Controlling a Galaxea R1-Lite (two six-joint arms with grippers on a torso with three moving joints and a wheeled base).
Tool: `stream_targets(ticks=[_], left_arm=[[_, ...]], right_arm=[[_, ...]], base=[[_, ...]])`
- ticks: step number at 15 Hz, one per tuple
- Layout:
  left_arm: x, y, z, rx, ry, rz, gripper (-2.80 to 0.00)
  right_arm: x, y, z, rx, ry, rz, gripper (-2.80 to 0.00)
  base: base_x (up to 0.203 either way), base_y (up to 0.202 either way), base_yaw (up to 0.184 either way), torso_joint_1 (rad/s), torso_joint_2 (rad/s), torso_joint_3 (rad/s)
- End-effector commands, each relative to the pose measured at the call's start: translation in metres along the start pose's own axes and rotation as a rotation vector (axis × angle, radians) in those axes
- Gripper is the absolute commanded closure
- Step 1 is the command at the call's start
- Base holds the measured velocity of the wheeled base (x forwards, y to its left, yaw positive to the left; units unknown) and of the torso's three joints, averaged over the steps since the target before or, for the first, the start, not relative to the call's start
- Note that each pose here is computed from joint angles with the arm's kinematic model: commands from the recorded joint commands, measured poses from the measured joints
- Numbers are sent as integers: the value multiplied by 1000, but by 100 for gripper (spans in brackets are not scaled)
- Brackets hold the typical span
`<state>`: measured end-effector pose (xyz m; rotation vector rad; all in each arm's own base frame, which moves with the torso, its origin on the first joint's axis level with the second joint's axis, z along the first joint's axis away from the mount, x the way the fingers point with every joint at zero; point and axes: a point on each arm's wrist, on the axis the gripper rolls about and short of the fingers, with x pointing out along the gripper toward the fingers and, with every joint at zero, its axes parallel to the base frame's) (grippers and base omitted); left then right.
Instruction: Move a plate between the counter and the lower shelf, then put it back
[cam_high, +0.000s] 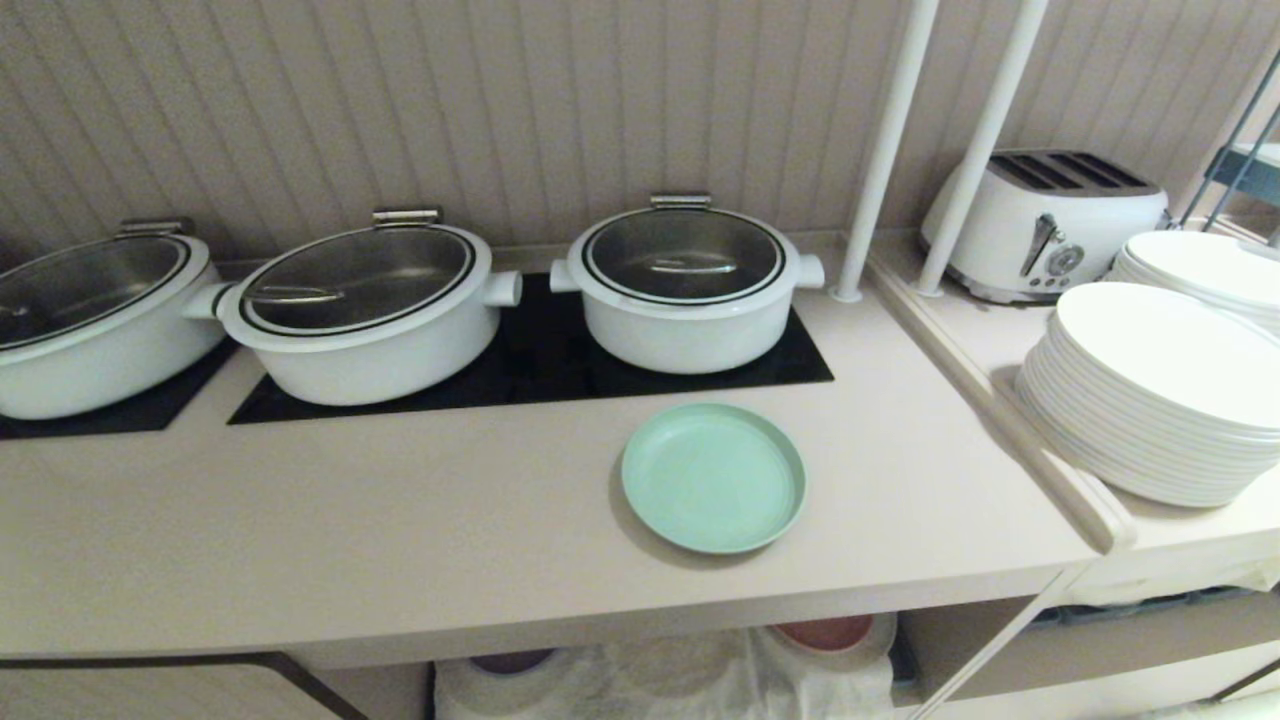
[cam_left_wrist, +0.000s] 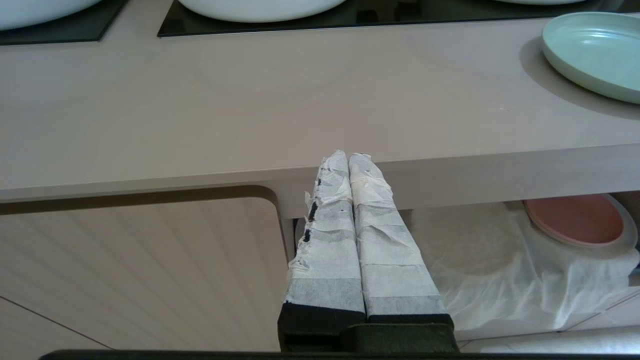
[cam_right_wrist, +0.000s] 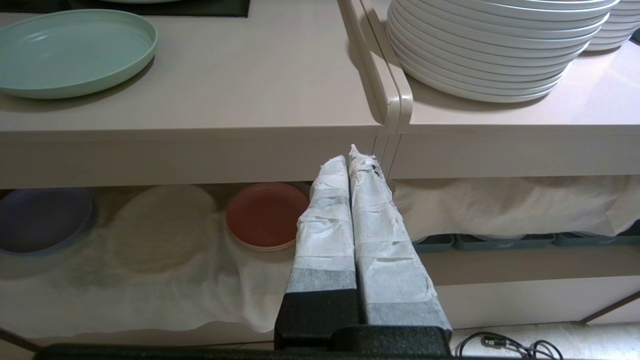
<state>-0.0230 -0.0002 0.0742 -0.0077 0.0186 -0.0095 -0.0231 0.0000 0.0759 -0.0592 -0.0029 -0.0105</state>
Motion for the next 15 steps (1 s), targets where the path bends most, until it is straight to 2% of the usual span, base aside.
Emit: stream_targets(ticks=[1, 15], left_arm=[[0, 0, 0, -1, 0, 0, 0], [0, 0, 0, -2, 0, 0, 0]], right_arm=[[0, 0, 0, 1, 2, 1, 0], [0, -1, 0, 22, 1, -25, 0]], base=[[0, 0, 0, 0, 0, 0], [0, 0, 0, 0, 0, 0]])
